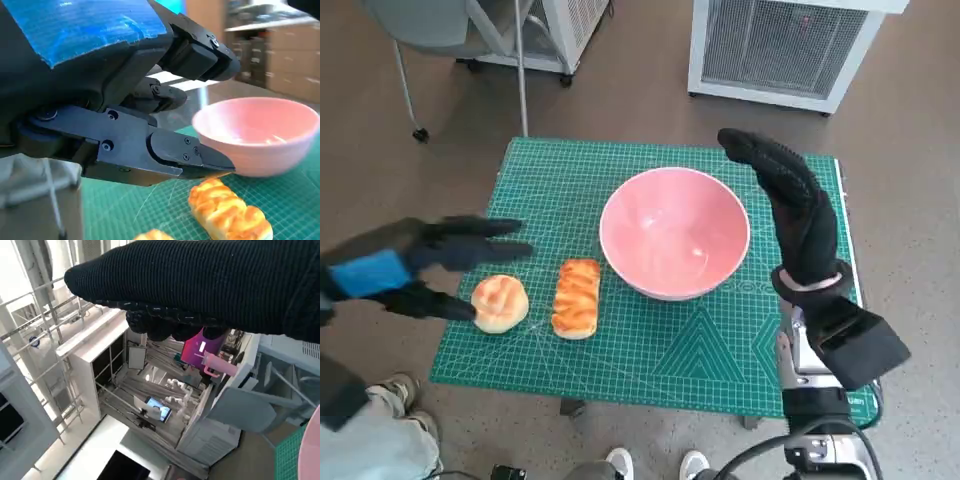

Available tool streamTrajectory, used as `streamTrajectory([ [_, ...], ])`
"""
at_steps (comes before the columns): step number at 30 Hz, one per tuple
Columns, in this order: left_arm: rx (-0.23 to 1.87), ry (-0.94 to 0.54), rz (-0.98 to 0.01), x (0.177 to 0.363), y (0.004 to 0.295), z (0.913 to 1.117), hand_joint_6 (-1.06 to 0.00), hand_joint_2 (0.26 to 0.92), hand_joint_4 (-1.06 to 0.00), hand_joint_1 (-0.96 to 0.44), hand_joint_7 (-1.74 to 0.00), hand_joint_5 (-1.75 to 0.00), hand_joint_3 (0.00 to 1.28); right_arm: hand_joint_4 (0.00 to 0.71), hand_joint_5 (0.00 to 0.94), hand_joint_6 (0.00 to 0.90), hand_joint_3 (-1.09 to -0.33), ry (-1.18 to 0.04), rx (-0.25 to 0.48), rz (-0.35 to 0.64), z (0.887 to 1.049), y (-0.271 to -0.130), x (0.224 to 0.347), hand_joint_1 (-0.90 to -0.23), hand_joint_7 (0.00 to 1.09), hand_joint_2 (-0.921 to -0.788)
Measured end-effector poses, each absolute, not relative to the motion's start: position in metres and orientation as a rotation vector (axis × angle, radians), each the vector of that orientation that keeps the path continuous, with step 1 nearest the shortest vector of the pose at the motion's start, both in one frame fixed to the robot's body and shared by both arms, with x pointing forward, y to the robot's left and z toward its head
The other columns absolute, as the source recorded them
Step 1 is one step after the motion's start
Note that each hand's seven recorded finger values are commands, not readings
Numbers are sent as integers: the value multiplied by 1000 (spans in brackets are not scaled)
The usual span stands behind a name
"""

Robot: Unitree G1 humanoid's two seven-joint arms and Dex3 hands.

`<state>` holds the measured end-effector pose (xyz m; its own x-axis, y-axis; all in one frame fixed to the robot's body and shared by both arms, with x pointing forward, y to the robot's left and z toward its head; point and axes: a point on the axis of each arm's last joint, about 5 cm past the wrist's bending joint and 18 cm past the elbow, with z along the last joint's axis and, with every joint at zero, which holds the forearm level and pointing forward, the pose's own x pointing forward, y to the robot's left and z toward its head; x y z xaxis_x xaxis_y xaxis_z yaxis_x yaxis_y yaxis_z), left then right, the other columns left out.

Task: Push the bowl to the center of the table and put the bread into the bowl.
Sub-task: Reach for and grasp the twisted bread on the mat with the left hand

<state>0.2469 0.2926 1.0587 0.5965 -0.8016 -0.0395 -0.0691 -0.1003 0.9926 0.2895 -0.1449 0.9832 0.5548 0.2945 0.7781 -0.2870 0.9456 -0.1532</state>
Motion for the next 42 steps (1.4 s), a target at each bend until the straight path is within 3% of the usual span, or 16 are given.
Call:
streamTrajectory([
  [11,1669,-895,-871,273,251,1049,-553,881,-445,-232,-40,-32,3,243,4,-1,-814,-930,-23,351,988,-149,289,-670,647,-921],
  [19,1709,-954,-920,289,233,1043,-555,894,-457,-235,-37,-24,6,242,3,-1,-819,-939,-56,339,991,-157,288,-666,654,-921],
  [33,1824,-997,-1011,302,215,1026,-497,869,-420,-294,-7,-6,0,245,5,-1,-825,-937,-73,334,991,-162,285,-670,663,-921],
  [42,1881,-982,-1054,306,215,1021,-500,889,-403,-269,-12,-2,12,251,8,-1,-828,-942,-77,333,993,-164,283,-673,666,-921],
])
